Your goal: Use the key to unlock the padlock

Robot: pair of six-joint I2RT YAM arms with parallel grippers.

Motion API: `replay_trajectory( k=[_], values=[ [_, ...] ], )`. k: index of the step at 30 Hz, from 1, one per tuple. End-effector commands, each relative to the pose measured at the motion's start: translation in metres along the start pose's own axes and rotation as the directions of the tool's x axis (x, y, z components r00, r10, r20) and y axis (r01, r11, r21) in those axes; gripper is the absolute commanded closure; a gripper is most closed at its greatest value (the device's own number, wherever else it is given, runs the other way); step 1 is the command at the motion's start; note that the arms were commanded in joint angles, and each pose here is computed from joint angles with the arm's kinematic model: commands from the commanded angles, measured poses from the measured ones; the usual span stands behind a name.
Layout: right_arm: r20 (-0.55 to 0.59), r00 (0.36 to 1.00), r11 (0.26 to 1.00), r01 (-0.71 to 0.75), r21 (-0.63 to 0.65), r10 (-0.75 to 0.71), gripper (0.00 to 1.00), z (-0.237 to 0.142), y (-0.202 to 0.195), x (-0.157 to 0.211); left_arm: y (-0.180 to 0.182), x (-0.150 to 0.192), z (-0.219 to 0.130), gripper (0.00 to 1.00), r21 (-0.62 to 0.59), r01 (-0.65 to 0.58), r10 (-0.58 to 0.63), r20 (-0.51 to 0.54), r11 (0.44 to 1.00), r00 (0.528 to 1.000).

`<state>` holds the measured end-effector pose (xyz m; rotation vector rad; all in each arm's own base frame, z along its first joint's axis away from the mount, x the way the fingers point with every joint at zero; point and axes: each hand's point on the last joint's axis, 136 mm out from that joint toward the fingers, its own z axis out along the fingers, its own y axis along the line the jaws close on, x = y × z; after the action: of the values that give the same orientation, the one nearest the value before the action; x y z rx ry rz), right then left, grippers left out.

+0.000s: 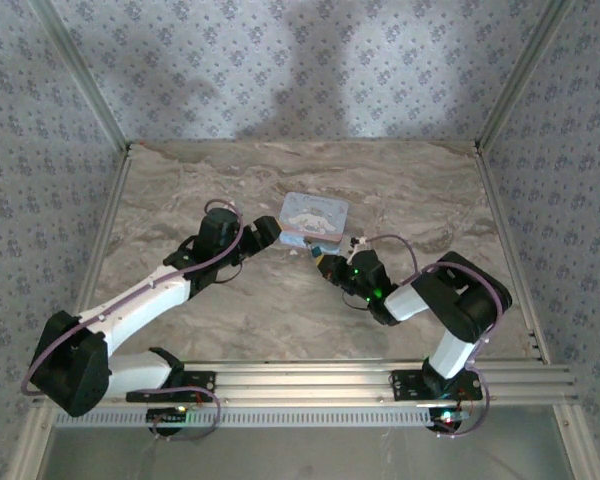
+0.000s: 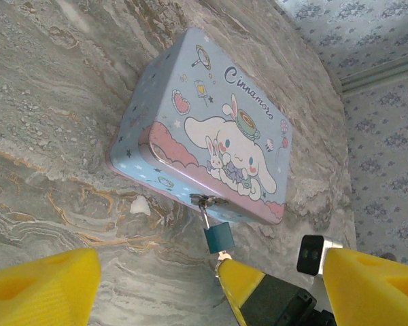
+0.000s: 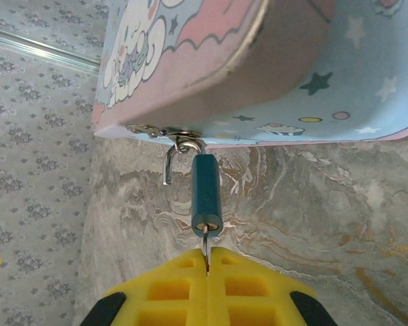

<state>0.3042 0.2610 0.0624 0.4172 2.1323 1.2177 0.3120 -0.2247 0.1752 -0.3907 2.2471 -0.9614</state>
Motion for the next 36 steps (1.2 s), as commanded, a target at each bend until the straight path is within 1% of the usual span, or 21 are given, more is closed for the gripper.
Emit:
replay_trajectory(
  k=[1, 12, 18, 23, 26, 29, 31, 33, 36],
  values=[
    [0.031, 0.996, 0.995, -0.082, 0.053, 0.081, 1.00, -0.002, -0.019, -0.002, 0.006, 0.000, -0.004, 0.15, -0.021, -0.014, 0.014, 0.007, 1.000, 1.000],
    [0.016, 0.989, 0.989, -0.146, 0.023, 0.146, 1.00, 0.003, -0.021, 0.003, 0.009, 0.001, -0.002, 0.15, -0.034, -0.008, 0.008, -0.001, 0.999, 1.000],
    [0.012, 0.989, 0.989, -0.148, 0.028, 0.148, 0.94, 0.004, -0.022, 0.003, 0.010, 0.001, -0.002, 0.15, -0.038, -0.004, 0.004, -0.001, 0.999, 1.000],
    [0.014, 0.990, 0.989, -0.143, 0.036, 0.143, 0.84, 0.004, -0.024, 0.003, 0.011, 0.001, -0.002, 0.15, -0.039, -0.002, 0.002, -0.005, 0.999, 1.000],
    [0.015, 0.989, 0.988, -0.145, 0.044, 0.145, 0.83, 0.003, -0.026, 0.003, 0.011, 0.001, -0.002, 0.15, -0.039, -0.002, 0.002, -0.005, 0.999, 1.000],
    [0.014, 0.990, 0.989, -0.141, 0.050, 0.141, 0.79, 0.003, -0.027, 0.003, 0.010, 0.002, -0.002, 0.15, -0.038, 0.000, 0.000, -0.006, 0.999, 1.000],
    [0.015, 0.991, 0.990, -0.133, 0.056, 0.132, 0.73, 0.002, -0.027, 0.003, 0.011, 0.001, -0.002, 0.15, -0.040, -0.001, 0.001, -0.005, 0.999, 1.000],
    [0.018, 0.992, 0.990, -0.123, 0.070, 0.122, 0.66, 0.000, -0.029, 0.002, 0.012, 0.002, -0.001, 0.14, -0.046, -0.003, 0.002, -0.006, 0.999, 1.000],
    [0.025, 0.995, 0.991, -0.102, 0.088, 0.100, 0.60, -0.004, -0.030, 0.001, 0.017, 0.003, 0.000, 0.14, -0.063, -0.003, 0.002, -0.012, 0.998, 1.000]
  ],
)
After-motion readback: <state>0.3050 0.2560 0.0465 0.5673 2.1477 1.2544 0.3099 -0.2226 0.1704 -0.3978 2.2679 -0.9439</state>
